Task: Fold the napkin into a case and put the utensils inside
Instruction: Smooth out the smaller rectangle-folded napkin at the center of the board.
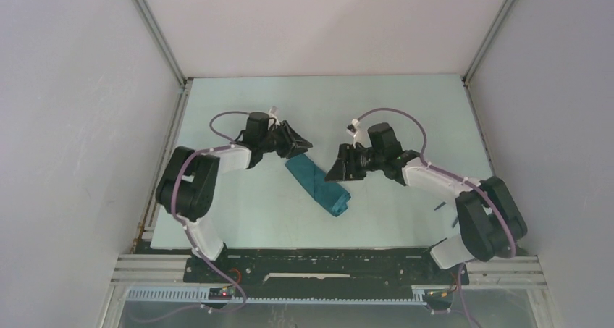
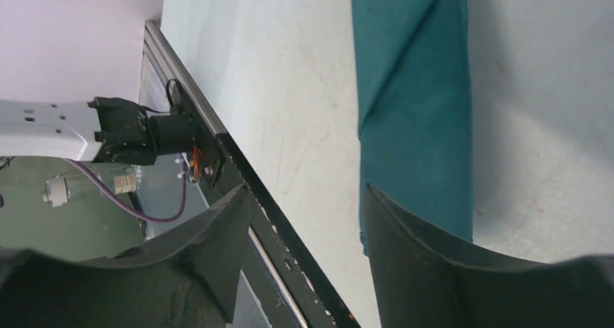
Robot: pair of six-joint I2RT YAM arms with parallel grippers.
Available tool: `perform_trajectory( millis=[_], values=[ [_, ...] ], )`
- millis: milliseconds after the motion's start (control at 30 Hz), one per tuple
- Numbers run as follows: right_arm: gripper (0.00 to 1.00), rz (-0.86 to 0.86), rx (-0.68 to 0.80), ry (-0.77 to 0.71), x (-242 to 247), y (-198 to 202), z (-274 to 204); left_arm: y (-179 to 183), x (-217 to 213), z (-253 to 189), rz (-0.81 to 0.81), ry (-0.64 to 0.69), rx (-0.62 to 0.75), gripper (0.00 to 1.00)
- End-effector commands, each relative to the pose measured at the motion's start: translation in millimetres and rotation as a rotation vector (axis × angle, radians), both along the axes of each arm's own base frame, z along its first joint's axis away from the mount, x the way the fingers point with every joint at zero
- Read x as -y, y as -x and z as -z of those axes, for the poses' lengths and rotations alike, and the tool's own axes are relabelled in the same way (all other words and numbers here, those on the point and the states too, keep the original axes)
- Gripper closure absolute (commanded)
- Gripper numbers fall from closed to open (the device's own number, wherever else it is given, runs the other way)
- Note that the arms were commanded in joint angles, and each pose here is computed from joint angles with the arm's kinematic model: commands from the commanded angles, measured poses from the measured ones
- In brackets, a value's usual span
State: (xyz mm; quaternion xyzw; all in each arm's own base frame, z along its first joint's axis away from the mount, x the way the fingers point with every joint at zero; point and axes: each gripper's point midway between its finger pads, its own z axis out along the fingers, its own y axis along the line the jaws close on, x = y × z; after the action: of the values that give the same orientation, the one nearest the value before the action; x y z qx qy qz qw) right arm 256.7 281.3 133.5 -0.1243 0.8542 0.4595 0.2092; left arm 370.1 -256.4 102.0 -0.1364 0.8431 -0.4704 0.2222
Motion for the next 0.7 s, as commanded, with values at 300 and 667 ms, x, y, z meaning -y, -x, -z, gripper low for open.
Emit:
perform_trajectory(
  millis=[300, 667],
  values=[
    [0.47, 0.021, -0.246, 0.013, 13, 60, 96, -13, -9, 83, -0.001, -0.208, -0.134, 0.63],
    [0.40, 0.001, -0.086, 0.096, 8, 53, 46, -8, 7, 6, 0.086, -0.147, 0.014, 0.36]
  ],
)
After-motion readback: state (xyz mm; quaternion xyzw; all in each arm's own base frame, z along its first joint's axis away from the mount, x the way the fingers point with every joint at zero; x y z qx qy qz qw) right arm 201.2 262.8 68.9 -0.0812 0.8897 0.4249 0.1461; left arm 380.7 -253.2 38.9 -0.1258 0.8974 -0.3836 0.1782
